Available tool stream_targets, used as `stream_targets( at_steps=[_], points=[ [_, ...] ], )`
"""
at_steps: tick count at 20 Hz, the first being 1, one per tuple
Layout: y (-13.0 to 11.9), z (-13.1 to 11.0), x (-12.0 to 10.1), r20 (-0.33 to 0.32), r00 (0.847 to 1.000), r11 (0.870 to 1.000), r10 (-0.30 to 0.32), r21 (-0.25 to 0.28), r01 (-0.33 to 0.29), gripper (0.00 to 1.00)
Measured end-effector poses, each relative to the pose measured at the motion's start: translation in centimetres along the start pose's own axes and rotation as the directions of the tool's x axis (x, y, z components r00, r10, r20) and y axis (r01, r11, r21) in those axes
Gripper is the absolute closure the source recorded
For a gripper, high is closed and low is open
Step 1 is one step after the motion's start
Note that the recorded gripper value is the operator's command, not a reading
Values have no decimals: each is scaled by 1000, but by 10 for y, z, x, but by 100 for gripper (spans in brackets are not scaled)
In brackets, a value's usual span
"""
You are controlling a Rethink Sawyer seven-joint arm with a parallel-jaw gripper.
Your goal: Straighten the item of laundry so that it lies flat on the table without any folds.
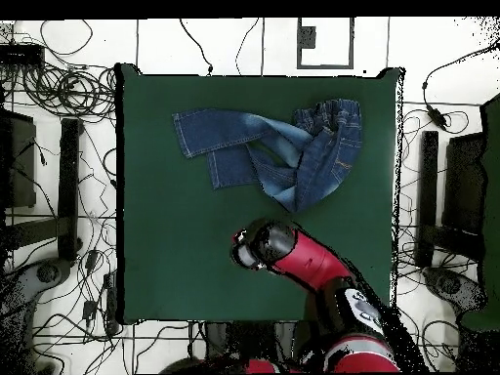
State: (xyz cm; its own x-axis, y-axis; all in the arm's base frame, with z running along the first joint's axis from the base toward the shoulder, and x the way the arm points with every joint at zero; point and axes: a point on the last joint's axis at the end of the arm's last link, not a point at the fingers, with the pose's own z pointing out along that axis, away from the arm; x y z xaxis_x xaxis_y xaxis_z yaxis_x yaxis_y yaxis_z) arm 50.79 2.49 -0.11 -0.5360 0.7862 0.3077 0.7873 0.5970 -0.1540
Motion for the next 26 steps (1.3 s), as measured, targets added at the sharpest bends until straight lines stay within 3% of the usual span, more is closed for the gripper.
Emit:
stream_targets(
  at_steps=[5,7,10,16,20,26],
  points=[
    [-12,-10,-21,-107,992,990,61,-120,-74,100],
    [-26,-17,-42,-118,989,982,85,-158,-103,100],
    [-35,-22,-54,-100,992,981,83,-167,-99,100],
    [-25,-38,-67,19,1000,987,-24,-160,26,100],
    [-4,-57,-80,116,989,981,-90,-162,108,100],
    [20,-83,-103,220,967,970,-131,-171,170,100]
  ],
)
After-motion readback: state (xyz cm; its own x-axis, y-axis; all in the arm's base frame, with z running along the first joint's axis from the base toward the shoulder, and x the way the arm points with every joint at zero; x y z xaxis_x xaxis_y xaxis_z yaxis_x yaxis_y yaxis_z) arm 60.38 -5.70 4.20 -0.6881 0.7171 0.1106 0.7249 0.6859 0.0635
